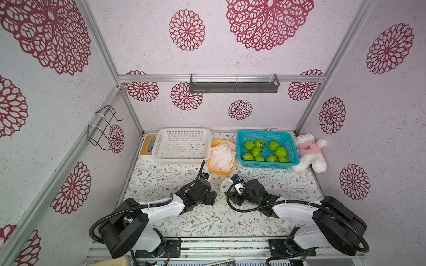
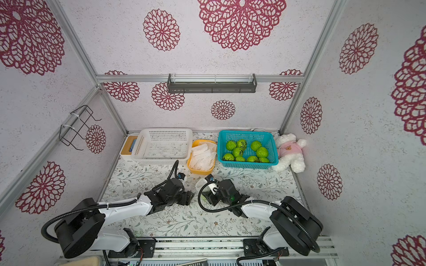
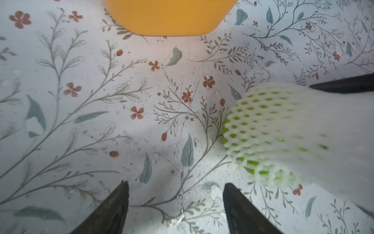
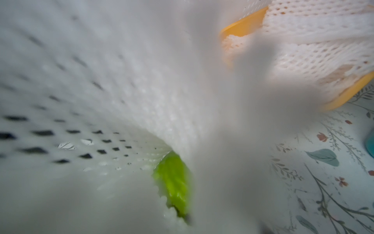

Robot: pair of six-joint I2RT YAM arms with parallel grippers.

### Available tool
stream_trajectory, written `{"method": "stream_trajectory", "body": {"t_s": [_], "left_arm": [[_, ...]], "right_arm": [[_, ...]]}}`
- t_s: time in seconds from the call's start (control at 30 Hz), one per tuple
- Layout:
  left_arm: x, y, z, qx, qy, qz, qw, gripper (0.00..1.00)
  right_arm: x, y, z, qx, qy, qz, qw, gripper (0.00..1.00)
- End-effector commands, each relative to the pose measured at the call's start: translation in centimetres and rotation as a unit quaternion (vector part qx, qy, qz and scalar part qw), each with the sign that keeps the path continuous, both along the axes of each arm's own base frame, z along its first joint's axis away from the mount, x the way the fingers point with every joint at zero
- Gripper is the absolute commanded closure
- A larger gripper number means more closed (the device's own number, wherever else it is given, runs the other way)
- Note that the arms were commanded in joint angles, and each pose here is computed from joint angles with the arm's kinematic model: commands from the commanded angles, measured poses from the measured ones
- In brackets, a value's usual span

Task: Sleeve custard apples in foam nets
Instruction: Put on the foam net on the custard apple.

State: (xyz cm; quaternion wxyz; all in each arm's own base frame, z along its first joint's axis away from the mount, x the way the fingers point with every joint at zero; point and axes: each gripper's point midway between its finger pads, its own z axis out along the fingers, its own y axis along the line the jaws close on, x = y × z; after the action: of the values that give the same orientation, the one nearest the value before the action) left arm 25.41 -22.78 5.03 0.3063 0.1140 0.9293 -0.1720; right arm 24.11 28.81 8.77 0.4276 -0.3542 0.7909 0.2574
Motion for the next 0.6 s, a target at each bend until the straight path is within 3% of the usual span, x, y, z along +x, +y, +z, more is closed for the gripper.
{"method": "stream_trajectory", "body": {"t_s": [0.0, 0.57], "left_arm": [[0.55, 1.28, 0.81, -0.002, -0.016, 0.026, 1.000, 0.23], [0.60, 1.57, 1.34, -0.013, -0.020, 0.032, 0.999, 0.23]], "right_arm": [[-1.72, -0.92, -3.16, -0.035, 0.048, 0.002, 0.998, 0.41], [-2.32, -0.43, -3.14, -0.038, 0.031, 0.017, 0.999, 0.32]]}}
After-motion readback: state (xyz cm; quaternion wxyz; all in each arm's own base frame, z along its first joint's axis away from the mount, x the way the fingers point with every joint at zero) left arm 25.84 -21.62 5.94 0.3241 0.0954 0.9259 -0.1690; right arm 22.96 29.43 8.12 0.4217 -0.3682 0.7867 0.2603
